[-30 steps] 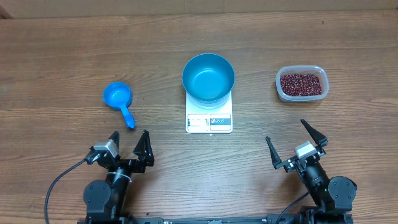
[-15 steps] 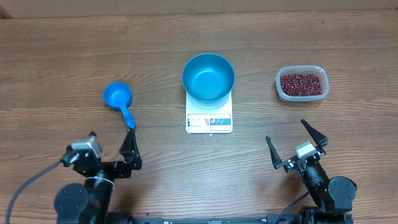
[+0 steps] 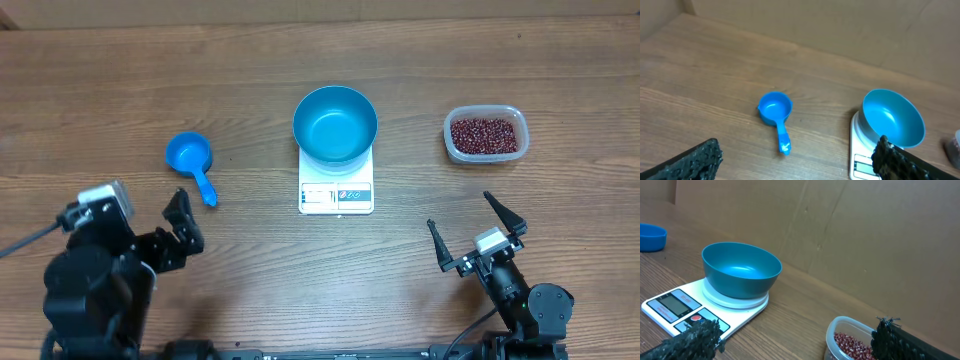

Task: Scoop item into bowl and weigh 150g on scale
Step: 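Reach the left gripper forward to the blue scoop handle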

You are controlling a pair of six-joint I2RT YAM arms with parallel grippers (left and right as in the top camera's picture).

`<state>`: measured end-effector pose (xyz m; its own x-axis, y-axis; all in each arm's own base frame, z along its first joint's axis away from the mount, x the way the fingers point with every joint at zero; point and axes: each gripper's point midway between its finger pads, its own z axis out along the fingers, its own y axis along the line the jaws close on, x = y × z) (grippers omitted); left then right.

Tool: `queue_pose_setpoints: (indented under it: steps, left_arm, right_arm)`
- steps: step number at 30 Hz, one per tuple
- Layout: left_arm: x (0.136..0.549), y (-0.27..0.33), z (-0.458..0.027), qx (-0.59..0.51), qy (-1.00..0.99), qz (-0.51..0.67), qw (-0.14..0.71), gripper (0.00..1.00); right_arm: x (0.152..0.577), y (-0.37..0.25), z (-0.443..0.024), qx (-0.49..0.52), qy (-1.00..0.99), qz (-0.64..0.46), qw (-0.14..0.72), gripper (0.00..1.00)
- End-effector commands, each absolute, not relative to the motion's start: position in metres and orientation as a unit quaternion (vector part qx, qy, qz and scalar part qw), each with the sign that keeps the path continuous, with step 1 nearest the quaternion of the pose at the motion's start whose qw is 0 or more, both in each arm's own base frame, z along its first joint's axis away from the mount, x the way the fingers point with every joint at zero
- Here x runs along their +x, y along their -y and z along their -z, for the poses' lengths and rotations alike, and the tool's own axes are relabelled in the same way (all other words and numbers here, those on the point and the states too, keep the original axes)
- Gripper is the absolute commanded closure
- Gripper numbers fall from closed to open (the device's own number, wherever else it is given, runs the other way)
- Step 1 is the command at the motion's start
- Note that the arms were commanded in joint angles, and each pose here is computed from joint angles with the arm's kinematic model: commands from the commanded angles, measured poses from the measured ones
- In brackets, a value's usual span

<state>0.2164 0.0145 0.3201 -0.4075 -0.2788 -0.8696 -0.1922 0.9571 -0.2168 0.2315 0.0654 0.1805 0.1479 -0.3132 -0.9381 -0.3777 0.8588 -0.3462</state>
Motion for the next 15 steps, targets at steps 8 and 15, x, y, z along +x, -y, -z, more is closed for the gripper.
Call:
queue_pose_setpoints:
  steps: [8, 15]
  left_arm:
    - [0.237, -0.014, -0.311, -0.134, -0.858, 0.037, 0.494, 0.0]
    - [0.257, -0.015, -0.309, -0.174, -0.853, 0.058, 0.489, 0.0]
  right_arm:
    - [0.233, -0.063, -0.178, -0.258, -0.655, -0.021, 0.71, 0.0]
    - [0.233, -0.063, -0.178, -0.258, -0.655, -0.021, 0.71, 0.0]
